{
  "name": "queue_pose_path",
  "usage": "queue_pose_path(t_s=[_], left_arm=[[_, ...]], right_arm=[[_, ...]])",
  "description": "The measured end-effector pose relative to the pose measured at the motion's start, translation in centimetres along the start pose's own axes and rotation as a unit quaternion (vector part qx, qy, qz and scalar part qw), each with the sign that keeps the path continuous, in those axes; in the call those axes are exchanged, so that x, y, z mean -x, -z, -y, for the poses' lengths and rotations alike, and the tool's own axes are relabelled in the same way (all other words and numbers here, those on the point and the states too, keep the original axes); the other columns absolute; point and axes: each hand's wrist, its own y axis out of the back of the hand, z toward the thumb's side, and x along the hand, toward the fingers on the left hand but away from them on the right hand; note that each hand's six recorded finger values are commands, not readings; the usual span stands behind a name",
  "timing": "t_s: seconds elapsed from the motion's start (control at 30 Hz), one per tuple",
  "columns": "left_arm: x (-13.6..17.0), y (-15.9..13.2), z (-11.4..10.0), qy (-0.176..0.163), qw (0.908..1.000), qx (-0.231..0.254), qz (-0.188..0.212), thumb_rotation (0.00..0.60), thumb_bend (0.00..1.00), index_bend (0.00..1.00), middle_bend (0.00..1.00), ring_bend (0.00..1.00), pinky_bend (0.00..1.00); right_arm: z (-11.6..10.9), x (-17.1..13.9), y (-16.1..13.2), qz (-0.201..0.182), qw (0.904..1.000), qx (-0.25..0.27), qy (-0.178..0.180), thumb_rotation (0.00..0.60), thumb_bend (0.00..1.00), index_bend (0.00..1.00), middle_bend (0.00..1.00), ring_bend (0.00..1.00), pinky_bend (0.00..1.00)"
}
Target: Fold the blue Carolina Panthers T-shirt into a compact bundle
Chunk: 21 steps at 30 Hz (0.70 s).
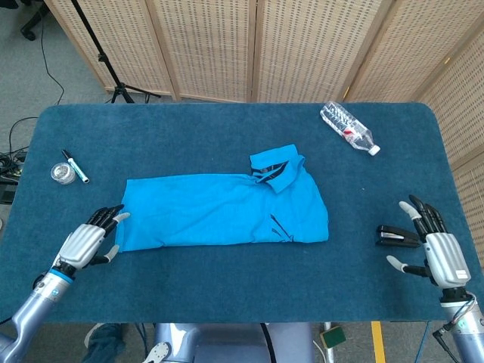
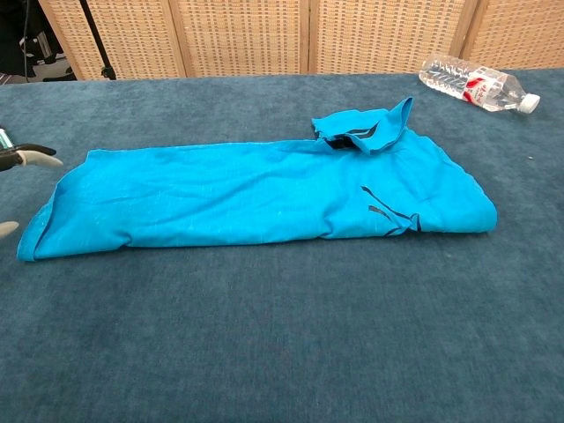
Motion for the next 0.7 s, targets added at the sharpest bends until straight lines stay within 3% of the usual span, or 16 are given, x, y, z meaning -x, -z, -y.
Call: queue_pose_path(t_s=[0.13,0.43,0.7], left_arm=[[0.4,1.1,0.4,0.006,0.9999,-0.005,-0.007,0.6,0.43,0.0,0.0,0.0,0.0],[0.0,1.6,2.3,0.03,0.9992,-0.023,0.015,0.6,0.21,0.0,0.0,0.0,0.0],[-0.3,2.1,2.9,0.026,0.9993,-0.025,0.008,0.6,0.21,0.0,0.0,0.0,0.0]], right_arm=[[0.0,-0.1,-0.1,-0.004,1.0,0.003,-0.003,0.6,0.0,0.08,0.0,0.0,0.0],[0.1,-0.2,-0.1,-0.004,0.9999,0.009,-0.005,0.6,0.0,0.08,0.0,0.0,0.0],[0.0,-0.1,0.0,-0.002,0.9999,0.014,-0.006,0.6,0.0,0.08,0.0,0.0,0.0]])
